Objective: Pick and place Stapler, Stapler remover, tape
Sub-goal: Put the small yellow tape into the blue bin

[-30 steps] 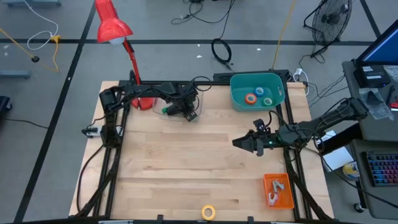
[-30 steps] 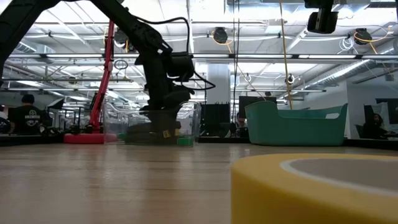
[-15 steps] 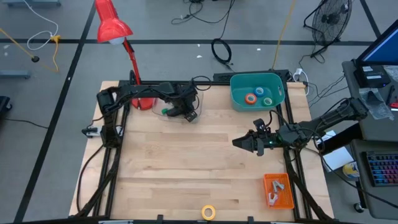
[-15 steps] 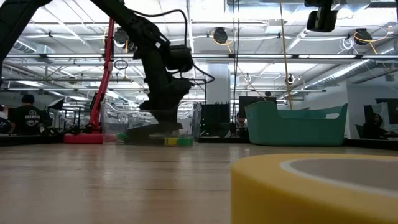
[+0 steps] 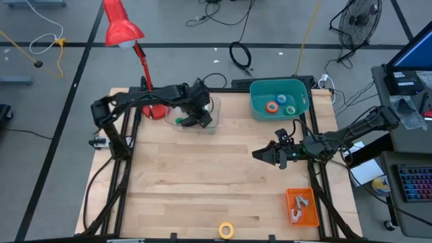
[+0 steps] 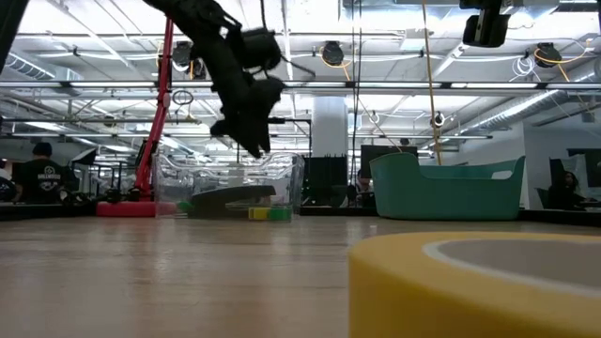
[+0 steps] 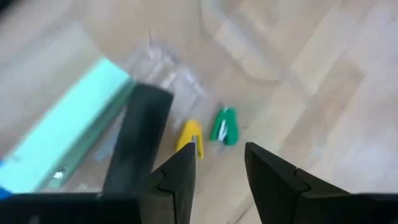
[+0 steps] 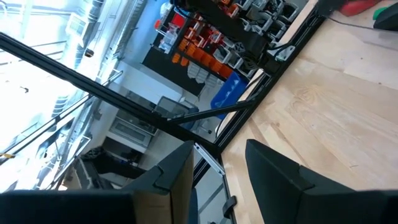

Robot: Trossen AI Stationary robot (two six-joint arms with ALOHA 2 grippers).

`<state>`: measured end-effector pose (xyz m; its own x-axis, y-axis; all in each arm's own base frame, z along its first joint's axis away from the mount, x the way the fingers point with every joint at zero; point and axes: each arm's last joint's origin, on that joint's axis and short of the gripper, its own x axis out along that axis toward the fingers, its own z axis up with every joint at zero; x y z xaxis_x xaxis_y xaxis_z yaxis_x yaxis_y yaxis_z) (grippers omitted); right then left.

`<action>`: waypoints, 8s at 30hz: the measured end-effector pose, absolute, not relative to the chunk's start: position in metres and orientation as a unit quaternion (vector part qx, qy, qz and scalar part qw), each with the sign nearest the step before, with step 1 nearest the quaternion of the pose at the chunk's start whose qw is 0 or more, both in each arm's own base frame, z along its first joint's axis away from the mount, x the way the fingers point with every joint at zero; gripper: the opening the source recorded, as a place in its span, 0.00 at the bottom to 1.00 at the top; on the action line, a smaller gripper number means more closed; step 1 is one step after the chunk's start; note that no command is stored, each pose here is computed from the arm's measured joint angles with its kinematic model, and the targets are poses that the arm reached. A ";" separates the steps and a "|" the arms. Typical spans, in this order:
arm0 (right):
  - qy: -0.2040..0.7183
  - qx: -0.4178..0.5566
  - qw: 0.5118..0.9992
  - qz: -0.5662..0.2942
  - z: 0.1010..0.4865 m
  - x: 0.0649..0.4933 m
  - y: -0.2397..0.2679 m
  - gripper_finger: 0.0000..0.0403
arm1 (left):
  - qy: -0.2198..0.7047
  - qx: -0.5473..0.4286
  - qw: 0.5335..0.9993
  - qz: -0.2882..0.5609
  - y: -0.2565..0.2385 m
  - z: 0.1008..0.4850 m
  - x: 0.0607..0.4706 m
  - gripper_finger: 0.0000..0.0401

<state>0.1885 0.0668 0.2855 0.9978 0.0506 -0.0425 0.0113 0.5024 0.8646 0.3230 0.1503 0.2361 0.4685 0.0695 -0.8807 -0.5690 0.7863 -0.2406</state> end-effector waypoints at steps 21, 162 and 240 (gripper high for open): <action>0.004 0.501 0.863 0.054 0.295 0.185 0.075 0.35 | 0.381 -0.240 0.891 -0.059 -0.090 0.306 0.331 0.35; -0.093 0.391 0.905 0.143 0.318 0.177 0.085 0.35 | 0.208 -0.203 0.957 0.007 -0.065 0.416 0.428 0.09; 0.111 0.383 0.837 -0.376 0.225 0.162 -0.157 0.08 | 0.244 -0.181 0.929 0.212 -0.068 0.458 0.331 0.33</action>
<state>0.1622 -0.1568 0.2245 0.6931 -0.5432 -0.4739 0.7137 0.4247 0.5570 0.3311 -0.0685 0.4583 0.7915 0.3050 -0.5296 -0.4815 0.8449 -0.2330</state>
